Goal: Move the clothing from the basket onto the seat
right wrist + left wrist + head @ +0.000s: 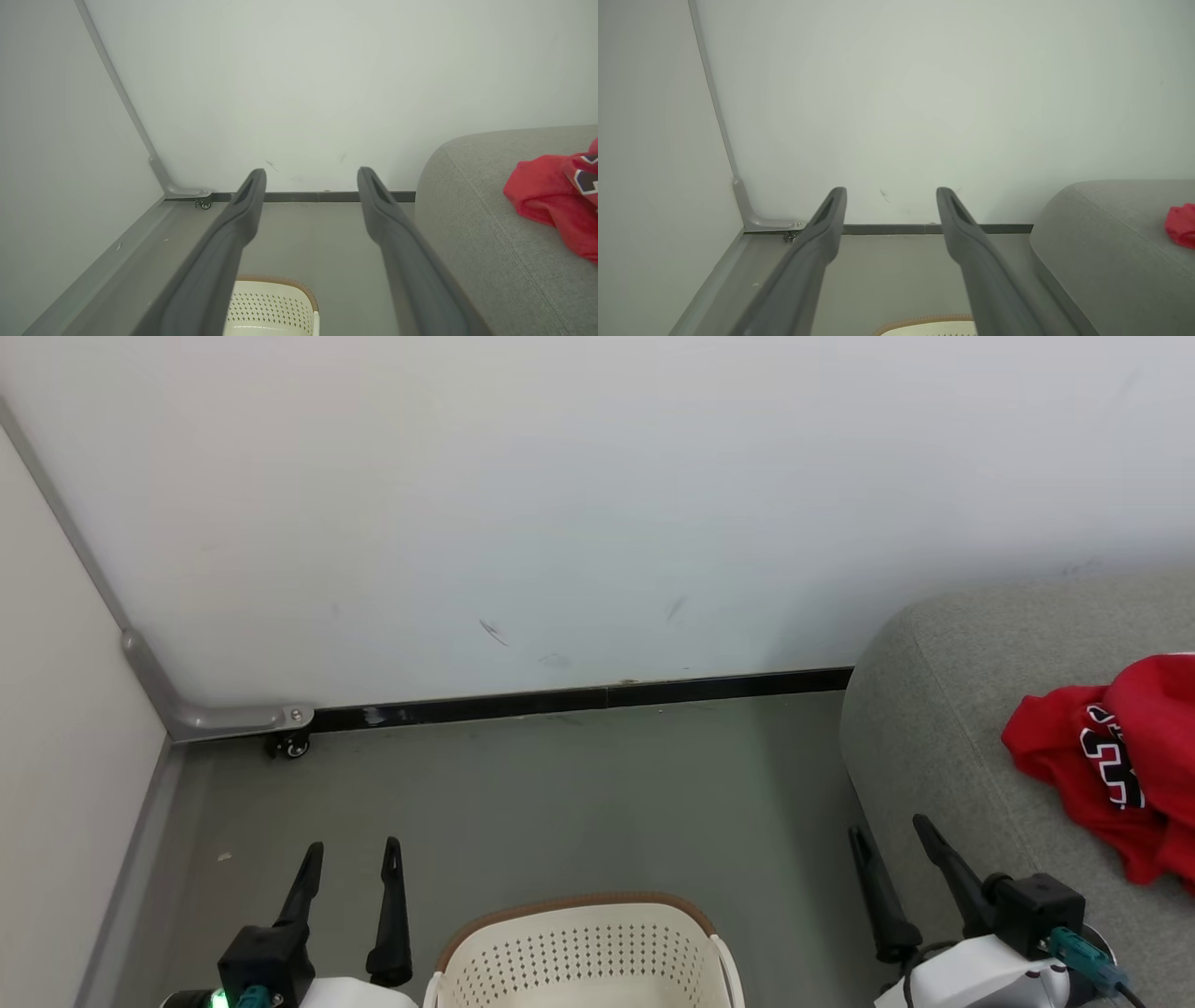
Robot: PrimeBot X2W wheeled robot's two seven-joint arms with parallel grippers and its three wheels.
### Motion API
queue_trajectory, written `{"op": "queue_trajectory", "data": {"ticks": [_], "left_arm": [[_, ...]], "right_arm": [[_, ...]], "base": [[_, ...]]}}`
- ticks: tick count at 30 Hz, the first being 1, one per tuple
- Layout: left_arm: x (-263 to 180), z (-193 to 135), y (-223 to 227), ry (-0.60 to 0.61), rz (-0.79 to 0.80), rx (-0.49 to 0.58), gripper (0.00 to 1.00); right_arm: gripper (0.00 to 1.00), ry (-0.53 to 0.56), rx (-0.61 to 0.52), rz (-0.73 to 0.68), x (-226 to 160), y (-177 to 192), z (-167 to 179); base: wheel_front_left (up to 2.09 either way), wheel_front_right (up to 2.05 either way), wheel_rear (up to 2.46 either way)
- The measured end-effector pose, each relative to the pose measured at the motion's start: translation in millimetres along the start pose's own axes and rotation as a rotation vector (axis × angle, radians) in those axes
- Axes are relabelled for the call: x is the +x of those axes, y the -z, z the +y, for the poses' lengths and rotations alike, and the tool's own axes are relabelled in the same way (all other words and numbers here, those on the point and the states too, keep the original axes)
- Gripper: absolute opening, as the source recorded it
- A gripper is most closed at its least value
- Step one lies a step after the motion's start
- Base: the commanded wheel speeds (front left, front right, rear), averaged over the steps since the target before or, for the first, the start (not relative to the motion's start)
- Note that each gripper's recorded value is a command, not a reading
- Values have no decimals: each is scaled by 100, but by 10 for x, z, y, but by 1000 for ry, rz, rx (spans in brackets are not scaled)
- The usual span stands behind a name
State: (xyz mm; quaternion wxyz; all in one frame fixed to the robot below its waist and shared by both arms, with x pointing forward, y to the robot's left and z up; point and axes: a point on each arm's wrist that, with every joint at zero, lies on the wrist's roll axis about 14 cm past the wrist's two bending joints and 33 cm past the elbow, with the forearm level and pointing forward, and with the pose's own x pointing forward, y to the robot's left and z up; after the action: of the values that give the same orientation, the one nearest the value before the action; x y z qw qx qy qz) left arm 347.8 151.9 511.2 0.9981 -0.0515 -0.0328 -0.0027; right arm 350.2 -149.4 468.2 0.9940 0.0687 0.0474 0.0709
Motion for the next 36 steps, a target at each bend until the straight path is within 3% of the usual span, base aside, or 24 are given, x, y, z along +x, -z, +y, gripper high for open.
{"op": "queue_trajectory", "data": {"ticks": [36], "left_arm": [[-7,255,177,-75,54,96,100]], "right_arm": [[100,-13,21,-13,-11,-114,54]], "base": [[0,0,0]]}}
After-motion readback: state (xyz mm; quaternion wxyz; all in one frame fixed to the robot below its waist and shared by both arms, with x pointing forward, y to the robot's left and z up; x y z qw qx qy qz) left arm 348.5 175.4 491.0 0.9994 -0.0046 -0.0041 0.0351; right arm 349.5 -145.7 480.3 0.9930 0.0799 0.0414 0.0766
